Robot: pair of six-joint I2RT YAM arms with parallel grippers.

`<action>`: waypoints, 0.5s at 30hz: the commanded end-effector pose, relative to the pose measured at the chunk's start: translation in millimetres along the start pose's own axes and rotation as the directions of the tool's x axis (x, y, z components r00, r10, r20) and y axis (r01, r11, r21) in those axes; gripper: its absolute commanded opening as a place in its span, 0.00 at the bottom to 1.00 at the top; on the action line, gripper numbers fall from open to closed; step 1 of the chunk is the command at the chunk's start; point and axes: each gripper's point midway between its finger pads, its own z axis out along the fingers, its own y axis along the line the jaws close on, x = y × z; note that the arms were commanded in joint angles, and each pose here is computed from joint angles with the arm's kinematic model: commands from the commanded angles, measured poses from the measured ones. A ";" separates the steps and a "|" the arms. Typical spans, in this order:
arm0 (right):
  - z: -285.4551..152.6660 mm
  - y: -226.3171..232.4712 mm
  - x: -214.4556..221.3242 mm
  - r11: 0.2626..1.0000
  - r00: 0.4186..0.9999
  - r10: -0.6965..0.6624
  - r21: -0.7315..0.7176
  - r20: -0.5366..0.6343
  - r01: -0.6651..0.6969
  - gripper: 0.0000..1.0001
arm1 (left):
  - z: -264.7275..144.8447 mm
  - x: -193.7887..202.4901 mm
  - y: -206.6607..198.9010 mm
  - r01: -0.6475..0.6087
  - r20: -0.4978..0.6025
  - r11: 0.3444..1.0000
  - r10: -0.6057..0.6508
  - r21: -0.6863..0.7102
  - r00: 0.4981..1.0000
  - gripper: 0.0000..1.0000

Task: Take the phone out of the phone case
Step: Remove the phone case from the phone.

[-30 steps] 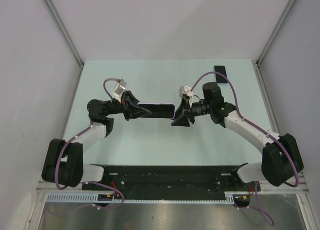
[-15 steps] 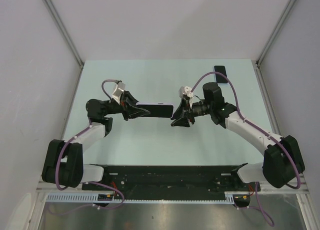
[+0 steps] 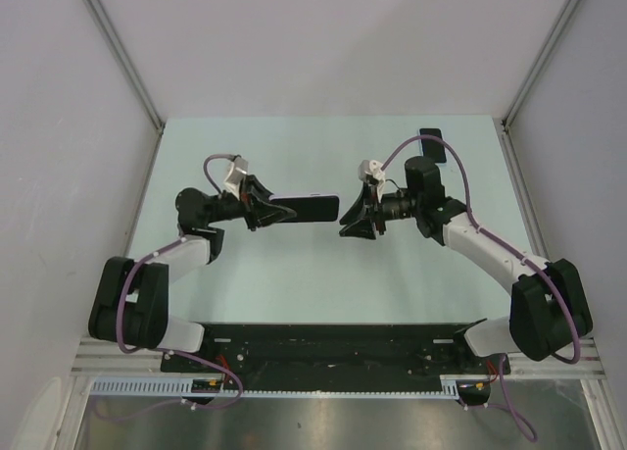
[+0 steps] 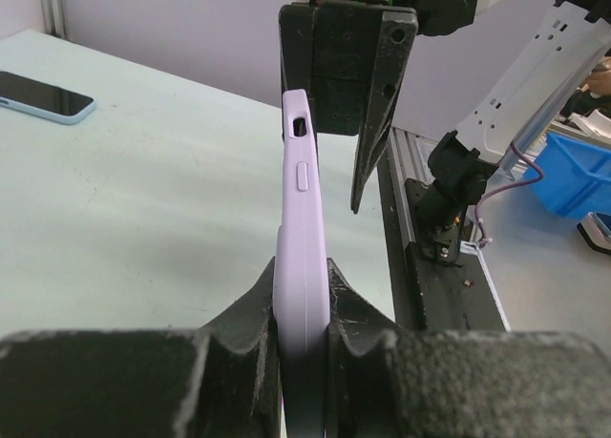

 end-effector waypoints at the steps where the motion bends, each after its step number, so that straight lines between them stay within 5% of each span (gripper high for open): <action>1: -4.9 11.7 -20.6 0.997 0.998 -0.051 -0.049 0.044 0.053 0.43 | 3.3 -33.7 -16.4 -0.153 0.065 0.988 0.153 -0.003 0.986 0.00; 15: 10.1 21.3 -12.1 0.992 0.997 -0.066 -0.102 0.029 0.068 0.40 | 14.5 -8.3 -20.3 -0.097 0.031 0.994 0.095 0.048 0.995 0.00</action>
